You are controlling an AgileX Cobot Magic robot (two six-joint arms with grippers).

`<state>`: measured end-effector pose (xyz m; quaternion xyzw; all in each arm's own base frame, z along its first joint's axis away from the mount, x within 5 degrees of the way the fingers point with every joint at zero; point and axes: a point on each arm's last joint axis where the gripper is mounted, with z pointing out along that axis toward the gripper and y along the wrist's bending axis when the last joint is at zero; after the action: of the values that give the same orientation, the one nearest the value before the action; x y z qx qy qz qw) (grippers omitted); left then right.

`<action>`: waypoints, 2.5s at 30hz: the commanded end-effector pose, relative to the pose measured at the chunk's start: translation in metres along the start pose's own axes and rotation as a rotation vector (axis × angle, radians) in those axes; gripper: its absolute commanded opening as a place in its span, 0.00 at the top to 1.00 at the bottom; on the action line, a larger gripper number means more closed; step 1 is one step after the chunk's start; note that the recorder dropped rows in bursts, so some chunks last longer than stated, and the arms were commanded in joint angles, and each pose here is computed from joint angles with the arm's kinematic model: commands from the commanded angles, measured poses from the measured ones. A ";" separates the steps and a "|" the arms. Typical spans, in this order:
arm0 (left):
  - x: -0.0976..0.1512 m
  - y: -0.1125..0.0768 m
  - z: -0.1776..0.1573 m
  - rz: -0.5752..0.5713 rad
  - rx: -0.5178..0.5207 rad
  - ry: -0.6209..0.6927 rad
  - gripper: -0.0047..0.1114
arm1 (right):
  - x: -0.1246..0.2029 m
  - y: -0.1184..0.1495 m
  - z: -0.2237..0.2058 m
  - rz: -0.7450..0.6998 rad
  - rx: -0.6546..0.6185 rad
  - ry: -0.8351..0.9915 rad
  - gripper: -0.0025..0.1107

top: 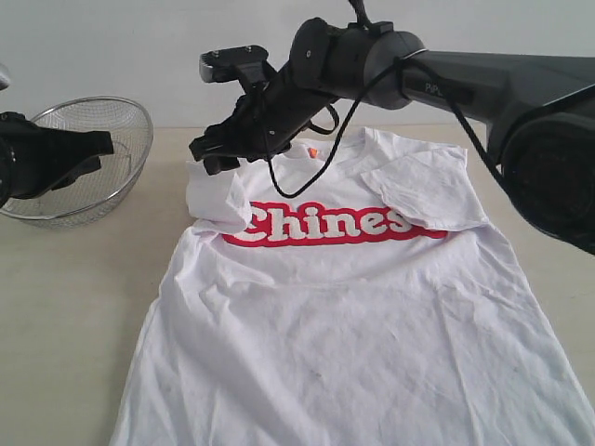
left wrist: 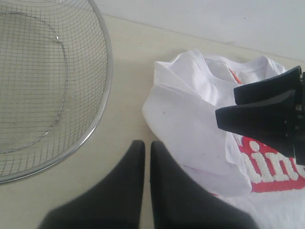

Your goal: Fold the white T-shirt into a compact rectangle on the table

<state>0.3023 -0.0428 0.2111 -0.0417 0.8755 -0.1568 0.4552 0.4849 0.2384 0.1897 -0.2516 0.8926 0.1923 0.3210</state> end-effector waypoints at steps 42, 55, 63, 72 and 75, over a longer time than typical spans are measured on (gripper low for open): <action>0.001 0.001 0.000 -0.028 0.000 0.003 0.92 | 0.000 0.016 0.003 0.092 -0.021 0.007 0.98; 0.003 0.003 0.000 0.009 -0.026 0.021 0.92 | -0.010 0.017 -0.015 0.232 -0.001 -0.003 0.98; 0.002 0.002 0.000 -0.007 -0.016 0.016 0.92 | -0.004 0.018 -0.018 0.129 0.015 0.077 0.98; 0.002 0.002 0.000 -0.007 -0.016 0.016 0.92 | -0.010 0.025 -0.013 0.198 -0.038 -0.002 0.29; 0.002 0.002 0.000 -0.007 -0.012 0.014 0.92 | -0.005 0.030 0.003 0.195 -0.031 -0.026 0.39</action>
<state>0.3017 -0.0415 0.2097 -0.0471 0.8798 -0.1502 0.4486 0.4721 0.2549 0.2043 -0.1690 0.9110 0.2320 0.2961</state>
